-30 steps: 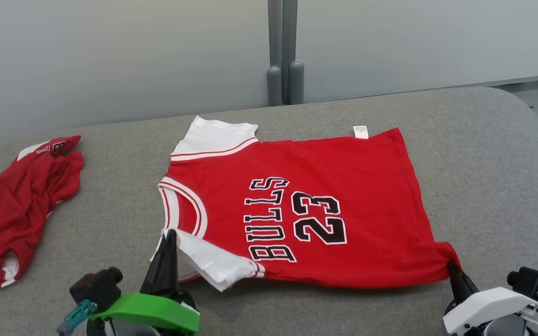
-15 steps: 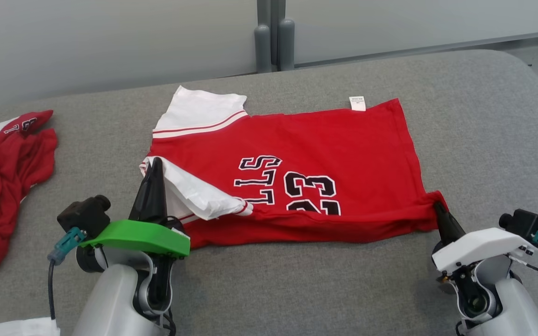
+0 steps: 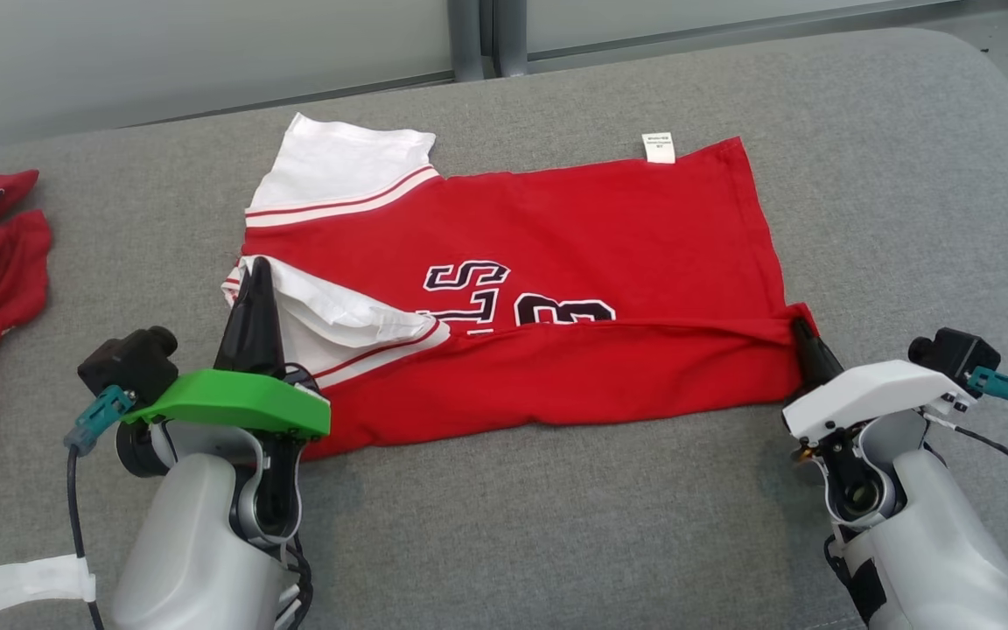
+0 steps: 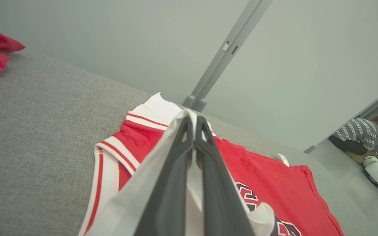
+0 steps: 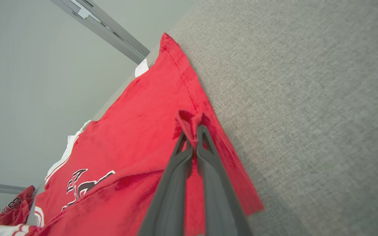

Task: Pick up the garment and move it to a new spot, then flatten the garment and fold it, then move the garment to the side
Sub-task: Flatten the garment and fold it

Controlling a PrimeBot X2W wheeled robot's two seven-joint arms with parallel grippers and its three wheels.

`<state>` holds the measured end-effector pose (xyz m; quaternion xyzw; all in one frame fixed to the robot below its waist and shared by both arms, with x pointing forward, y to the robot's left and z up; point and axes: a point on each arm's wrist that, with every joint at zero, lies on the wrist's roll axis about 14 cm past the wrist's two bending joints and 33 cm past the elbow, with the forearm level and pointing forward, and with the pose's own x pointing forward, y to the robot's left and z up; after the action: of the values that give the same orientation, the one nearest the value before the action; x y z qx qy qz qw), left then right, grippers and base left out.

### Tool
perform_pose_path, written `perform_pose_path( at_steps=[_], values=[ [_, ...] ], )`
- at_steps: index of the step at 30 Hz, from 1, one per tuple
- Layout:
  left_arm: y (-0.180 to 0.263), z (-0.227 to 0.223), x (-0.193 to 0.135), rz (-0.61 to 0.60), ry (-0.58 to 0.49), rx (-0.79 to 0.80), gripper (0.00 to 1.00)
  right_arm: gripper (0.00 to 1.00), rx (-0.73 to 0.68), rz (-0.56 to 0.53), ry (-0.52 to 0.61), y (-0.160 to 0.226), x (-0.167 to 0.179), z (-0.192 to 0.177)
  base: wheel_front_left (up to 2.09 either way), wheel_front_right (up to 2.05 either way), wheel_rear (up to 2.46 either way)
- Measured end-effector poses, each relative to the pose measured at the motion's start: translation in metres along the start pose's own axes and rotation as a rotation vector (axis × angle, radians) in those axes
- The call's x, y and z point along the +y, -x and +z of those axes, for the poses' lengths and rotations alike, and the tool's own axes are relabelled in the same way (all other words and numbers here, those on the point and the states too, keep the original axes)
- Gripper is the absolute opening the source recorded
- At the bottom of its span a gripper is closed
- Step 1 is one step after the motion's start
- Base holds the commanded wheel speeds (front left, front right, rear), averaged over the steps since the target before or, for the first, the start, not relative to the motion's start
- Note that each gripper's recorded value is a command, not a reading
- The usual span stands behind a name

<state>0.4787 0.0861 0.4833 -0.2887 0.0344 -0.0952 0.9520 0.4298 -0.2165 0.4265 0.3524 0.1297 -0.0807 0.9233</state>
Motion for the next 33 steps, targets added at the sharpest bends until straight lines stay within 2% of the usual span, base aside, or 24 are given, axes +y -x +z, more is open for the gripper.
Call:
perform_pose_path(
  at_steps=[1,4,5,6,7,8,10,11,12,20,26,33],
  values=[
    [-0.001,0.000,0.002,0.005,0.000,-0.001,0.00,0.00,-0.004,-0.001,-0.002,-0.003,0.001,0.001,0.00,0.00,0.00],
    [-0.002,0.001,0.006,0.013,-0.004,-0.005,0.00,0.20,-0.010,0.003,-0.008,-0.010,0.005,0.002,0.00,0.00,0.00],
    [-0.002,0.002,0.007,0.013,-0.005,-0.008,0.00,0.31,-0.011,0.004,-0.010,-0.012,0.007,0.002,0.00,0.00,0.00],
    [-0.003,0.003,0.007,0.014,-0.008,-0.011,0.00,0.53,-0.008,0.004,-0.013,-0.014,0.008,0.001,0.00,0.00,0.00],
    [-0.003,0.004,0.008,0.014,-0.009,-0.014,0.00,1.00,-0.015,0.008,-0.011,-0.016,0.011,0.002,0.00,0.00,0.00],
    [-0.003,0.004,0.008,0.013,-0.009,-0.015,0.04,1.00,-0.024,0.015,-0.016,-0.018,0.014,0.004,0.00,0.00,0.00],
    [-0.003,0.006,0.010,0.016,-0.013,-0.018,0.45,1.00,-0.045,0.033,-0.024,-0.022,0.022,0.008,0.00,0.00,0.00],
    [-0.003,0.007,0.011,0.021,-0.014,-0.022,0.80,1.00,-0.056,0.041,-0.027,-0.024,0.025,0.009,0.00,0.00,0.00],
    [-0.003,0.009,0.013,0.027,-0.017,-0.028,1.00,1.00,-0.066,0.049,-0.027,-0.024,0.028,0.011,0.00,0.00,0.00],
    [-0.003,0.015,0.016,0.040,-0.013,-0.049,1.00,1.00,-0.177,0.123,0.022,-0.024,0.052,0.033,0.00,0.00,0.00],
    [0.004,0.020,0.014,0.033,-0.009,-0.069,1.00,1.00,-0.255,0.121,0.057,-0.013,0.047,0.051,0.00,0.00,0.00],
    [0.026,0.019,0.017,0.045,-0.035,-0.070,1.00,1.00,-0.328,0.121,0.162,0.014,0.038,0.065,0.00,0.00,0.00]
  ],
)
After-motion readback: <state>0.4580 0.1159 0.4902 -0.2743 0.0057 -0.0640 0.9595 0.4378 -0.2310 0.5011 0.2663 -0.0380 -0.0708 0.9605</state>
